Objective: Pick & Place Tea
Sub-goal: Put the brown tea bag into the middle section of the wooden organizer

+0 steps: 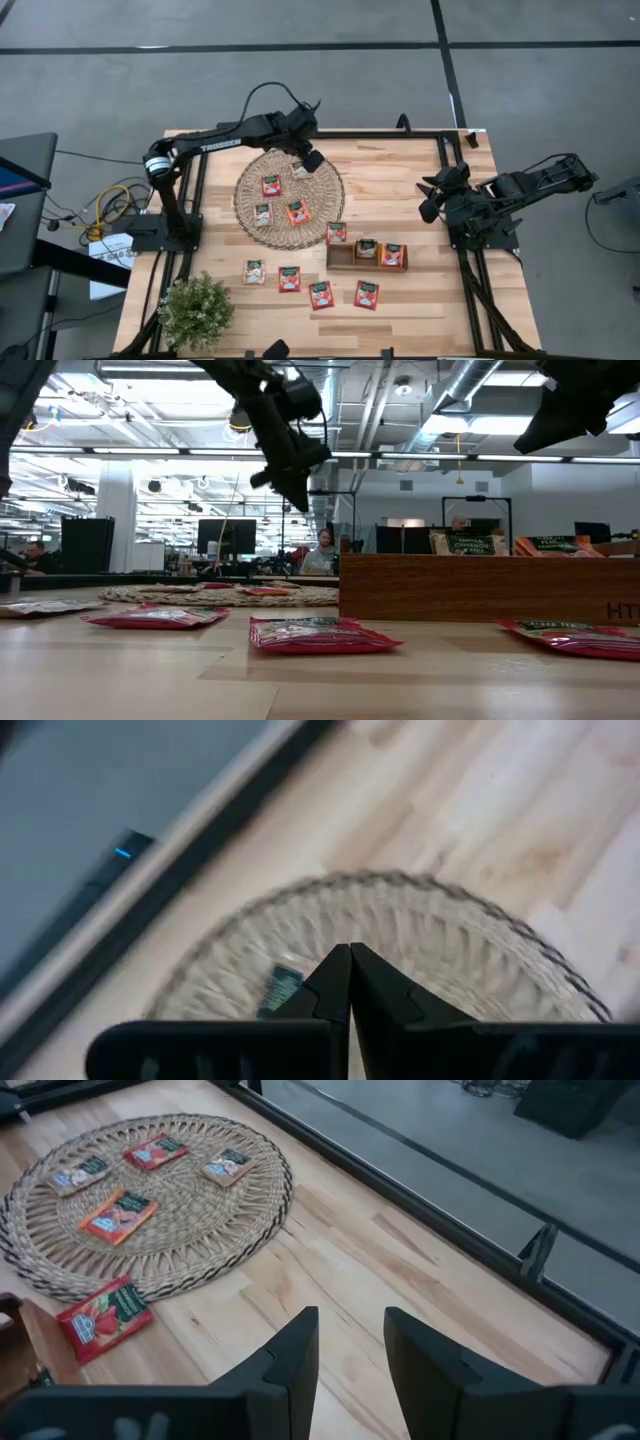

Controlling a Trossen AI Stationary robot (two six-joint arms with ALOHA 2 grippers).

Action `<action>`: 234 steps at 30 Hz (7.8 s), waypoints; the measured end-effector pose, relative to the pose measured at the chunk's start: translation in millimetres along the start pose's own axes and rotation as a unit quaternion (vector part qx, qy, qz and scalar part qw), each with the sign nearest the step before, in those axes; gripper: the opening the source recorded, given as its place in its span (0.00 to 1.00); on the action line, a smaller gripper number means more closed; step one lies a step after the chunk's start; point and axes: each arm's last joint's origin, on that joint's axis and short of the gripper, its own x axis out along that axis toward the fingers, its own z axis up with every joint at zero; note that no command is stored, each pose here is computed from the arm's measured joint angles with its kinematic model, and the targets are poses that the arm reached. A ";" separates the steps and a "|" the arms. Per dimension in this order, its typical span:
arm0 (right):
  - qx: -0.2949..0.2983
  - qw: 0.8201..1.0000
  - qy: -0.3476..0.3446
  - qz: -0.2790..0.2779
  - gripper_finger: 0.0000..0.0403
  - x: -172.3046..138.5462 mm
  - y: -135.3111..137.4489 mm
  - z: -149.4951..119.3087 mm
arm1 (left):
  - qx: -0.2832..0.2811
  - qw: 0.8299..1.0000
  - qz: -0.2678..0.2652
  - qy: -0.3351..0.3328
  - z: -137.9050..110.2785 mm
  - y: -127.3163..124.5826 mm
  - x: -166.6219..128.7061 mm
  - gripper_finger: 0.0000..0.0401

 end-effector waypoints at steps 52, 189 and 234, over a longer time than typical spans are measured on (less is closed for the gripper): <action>0.019 1.000 -0.010 0.015 0.27 0.1 3.5 3.4 | -0.099 0.984 -0.011 0.145 -25.4 53.3 77.9 0.39; 0.034 0.984 -0.074 0.159 0.43 50.8 43.5 58.2 | 0.156 0.975 -0.095 -0.122 0.3 -93.8 -52.5 0.00; 0.051 0.969 -0.082 0.228 0.22 131.9 54.3 101.7 | 0.279 0.944 0.020 -0.173 -22.7 -147.2 -73.5 0.00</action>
